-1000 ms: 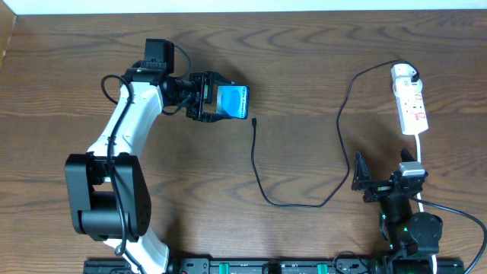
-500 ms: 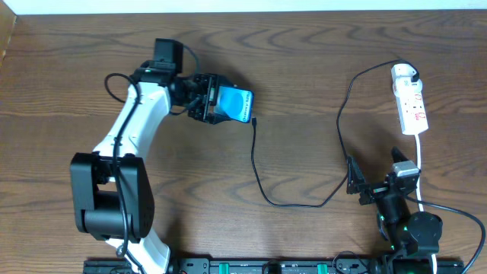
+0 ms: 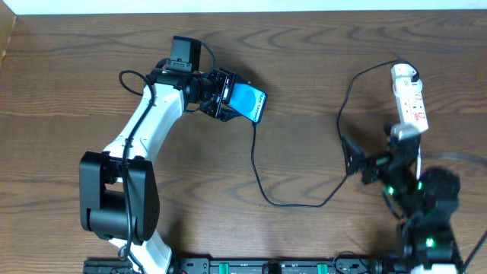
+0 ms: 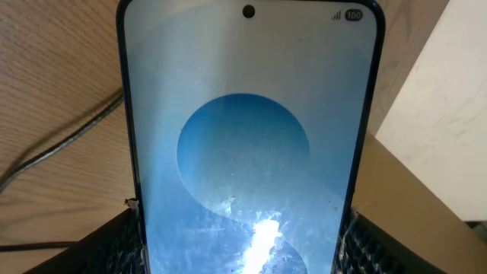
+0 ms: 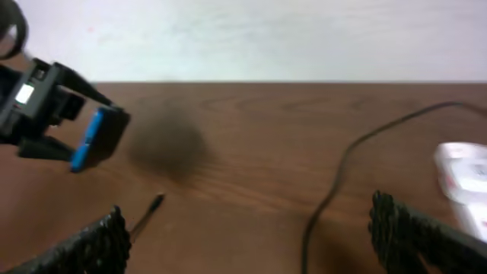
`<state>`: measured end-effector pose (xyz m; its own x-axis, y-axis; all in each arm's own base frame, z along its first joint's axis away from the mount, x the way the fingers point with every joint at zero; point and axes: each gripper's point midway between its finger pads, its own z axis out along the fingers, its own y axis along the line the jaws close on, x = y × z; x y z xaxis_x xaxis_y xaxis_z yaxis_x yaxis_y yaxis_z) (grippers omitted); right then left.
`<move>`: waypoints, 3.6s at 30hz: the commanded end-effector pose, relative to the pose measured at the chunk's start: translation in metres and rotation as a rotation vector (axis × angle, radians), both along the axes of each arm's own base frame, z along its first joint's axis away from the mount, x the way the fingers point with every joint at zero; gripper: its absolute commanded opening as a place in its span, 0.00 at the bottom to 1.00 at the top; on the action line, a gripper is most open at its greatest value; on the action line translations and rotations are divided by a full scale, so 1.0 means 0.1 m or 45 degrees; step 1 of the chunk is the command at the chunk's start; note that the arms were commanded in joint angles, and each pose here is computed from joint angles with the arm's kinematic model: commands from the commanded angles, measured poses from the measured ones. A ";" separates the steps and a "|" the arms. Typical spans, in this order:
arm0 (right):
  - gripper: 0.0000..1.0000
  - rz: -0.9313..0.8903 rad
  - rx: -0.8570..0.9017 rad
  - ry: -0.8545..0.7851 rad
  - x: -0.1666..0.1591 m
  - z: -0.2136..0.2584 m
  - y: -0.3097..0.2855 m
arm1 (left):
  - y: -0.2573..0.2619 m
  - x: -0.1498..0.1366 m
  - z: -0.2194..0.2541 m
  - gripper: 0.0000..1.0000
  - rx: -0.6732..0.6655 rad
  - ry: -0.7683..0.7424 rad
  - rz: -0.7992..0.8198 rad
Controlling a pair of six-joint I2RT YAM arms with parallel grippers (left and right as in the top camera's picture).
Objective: Plug charger to phone and switch on socket
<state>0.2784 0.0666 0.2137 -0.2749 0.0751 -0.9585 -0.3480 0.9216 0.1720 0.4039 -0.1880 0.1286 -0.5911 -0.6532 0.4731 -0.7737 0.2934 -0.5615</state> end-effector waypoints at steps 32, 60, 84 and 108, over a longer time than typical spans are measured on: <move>0.87 0.434 0.359 0.619 0.96 0.11 1.09 | -0.01 0.05 0.14 0.56 -0.021 -0.043 0.001; 0.54 0.346 0.438 0.788 1.08 -0.69 2.27 | -0.01 0.05 0.14 0.56 -0.021 -0.042 0.000; 0.20 0.393 0.448 0.750 1.11 -0.75 2.44 | -0.01 0.04 0.14 0.56 -0.022 -0.042 0.000; 0.01 0.248 0.676 0.867 1.28 -0.70 2.24 | -0.02 0.04 0.15 0.56 -0.029 -0.042 -0.004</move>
<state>0.3904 0.3019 0.1355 -0.8274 0.2512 -0.5023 -0.2536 0.6309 0.7332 0.4050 -0.1880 0.1289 -0.5862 -0.6567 0.4745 -0.7762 0.2874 -0.5612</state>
